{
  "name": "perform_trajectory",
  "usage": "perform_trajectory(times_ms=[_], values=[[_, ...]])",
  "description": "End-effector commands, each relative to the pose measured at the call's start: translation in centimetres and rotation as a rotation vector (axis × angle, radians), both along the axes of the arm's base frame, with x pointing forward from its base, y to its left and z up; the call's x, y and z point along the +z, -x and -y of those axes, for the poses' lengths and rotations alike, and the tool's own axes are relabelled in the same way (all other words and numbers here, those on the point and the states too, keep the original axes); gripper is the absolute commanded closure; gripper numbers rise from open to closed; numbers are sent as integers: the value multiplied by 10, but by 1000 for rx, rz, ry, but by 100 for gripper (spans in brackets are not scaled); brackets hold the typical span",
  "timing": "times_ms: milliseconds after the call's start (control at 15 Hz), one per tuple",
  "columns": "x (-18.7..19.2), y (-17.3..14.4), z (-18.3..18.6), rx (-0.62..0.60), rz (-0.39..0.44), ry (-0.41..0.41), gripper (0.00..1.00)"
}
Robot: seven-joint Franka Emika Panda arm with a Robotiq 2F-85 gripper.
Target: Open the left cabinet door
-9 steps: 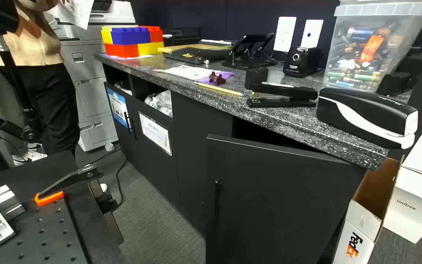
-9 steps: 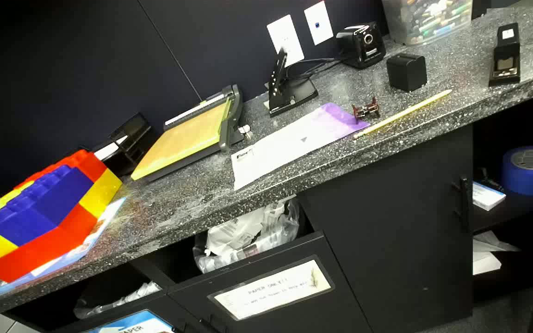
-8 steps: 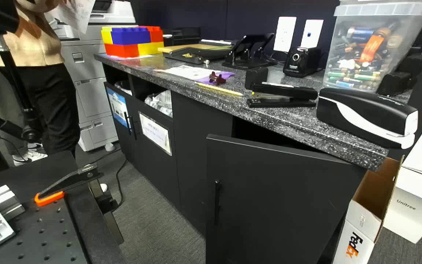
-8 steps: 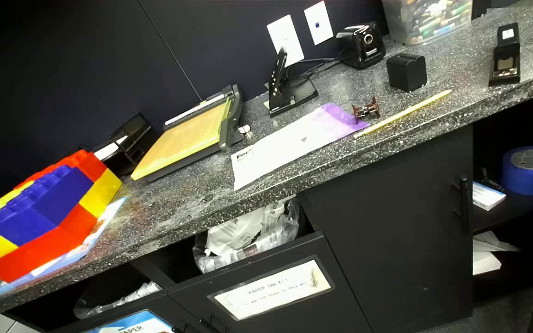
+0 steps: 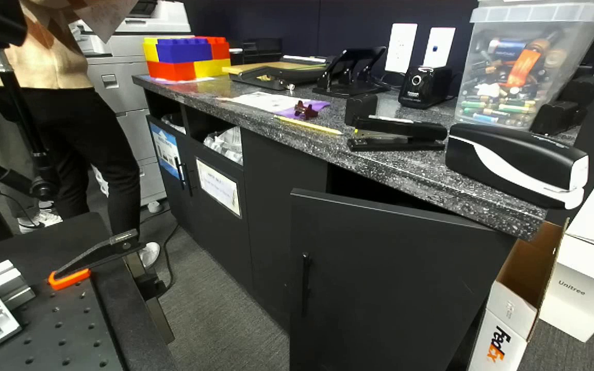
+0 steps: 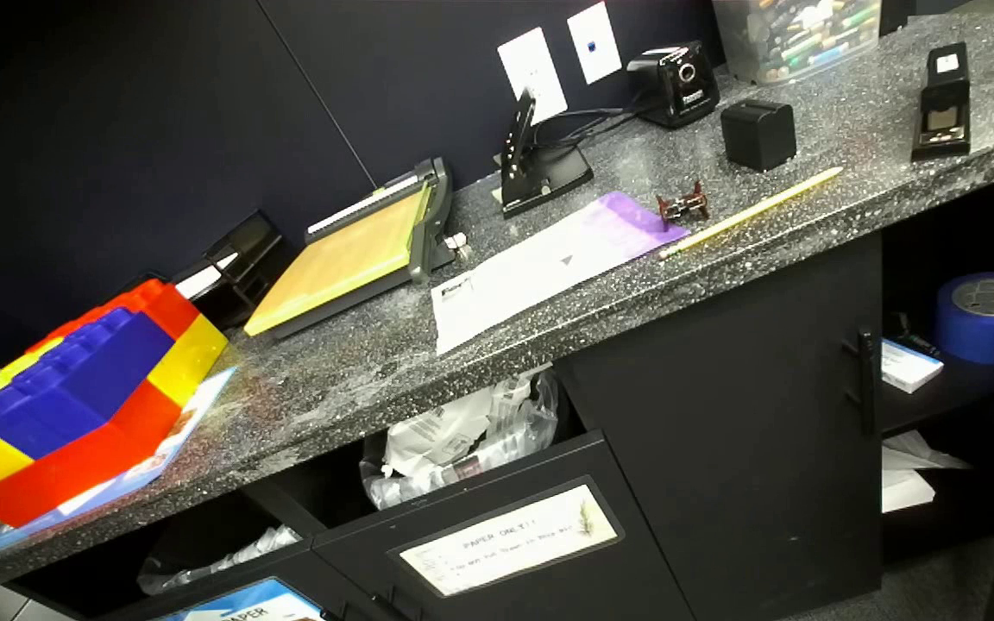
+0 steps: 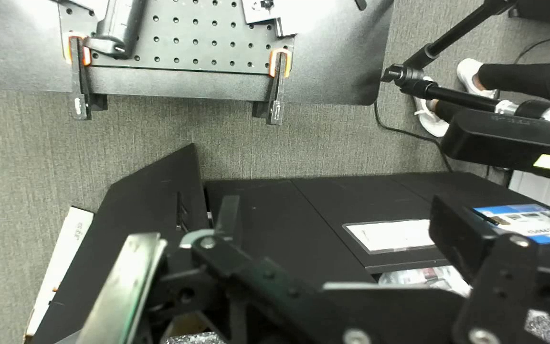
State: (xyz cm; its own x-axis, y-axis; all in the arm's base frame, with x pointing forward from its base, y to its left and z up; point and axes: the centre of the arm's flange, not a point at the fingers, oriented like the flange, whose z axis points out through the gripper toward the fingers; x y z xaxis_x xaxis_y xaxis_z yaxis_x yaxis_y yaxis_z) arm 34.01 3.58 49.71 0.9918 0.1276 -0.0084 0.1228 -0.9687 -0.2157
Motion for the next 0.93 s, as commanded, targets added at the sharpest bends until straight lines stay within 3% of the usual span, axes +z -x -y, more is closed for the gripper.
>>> perform_trajectory(times_ms=[0, 400, 867], values=[[0, 0, 0, 0, 0, 0, 0], [-81, -63, -13, -44, -43, 66, 0], [-218, -127, -33, -91, -77, 132, 0]])
